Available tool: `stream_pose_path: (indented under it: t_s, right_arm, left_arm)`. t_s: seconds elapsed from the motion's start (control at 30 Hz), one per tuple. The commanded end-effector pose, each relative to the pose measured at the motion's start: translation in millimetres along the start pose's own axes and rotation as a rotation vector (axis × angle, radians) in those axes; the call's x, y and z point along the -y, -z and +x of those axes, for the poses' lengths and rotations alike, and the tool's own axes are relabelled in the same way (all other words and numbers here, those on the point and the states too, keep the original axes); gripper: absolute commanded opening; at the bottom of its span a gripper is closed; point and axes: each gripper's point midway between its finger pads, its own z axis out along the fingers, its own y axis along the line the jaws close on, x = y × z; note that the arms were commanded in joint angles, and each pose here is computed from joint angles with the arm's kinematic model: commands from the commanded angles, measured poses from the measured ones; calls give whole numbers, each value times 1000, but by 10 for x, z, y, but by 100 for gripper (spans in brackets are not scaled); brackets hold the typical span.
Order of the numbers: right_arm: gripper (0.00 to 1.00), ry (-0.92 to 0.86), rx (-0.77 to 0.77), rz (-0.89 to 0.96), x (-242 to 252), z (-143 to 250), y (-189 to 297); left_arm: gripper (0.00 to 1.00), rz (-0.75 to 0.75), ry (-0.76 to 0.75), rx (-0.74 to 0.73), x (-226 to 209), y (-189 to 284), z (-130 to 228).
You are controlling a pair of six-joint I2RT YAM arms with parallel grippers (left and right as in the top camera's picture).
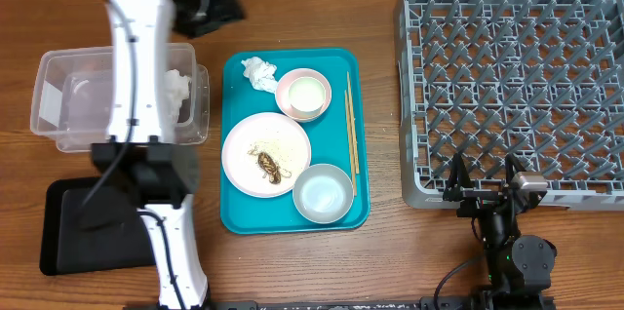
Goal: Sort waste into correct bins and load items into the dishwasher
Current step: 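Carry the tissue left and release it into the clear bin, then return the left gripper to the remaining tissue and grasp it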
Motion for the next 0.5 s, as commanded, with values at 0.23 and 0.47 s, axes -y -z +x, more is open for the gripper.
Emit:
stream_pose_path:
  t_s: [0.23, 0.47]
  right_arm:
    - [100, 4, 10, 13, 30, 6, 0]
    - [100, 4, 10, 13, 30, 6, 0]
  left_arm:
    - [67, -344, 152, 234, -20, 10, -156]
    - [62, -306, 186, 138, -27, -460, -71]
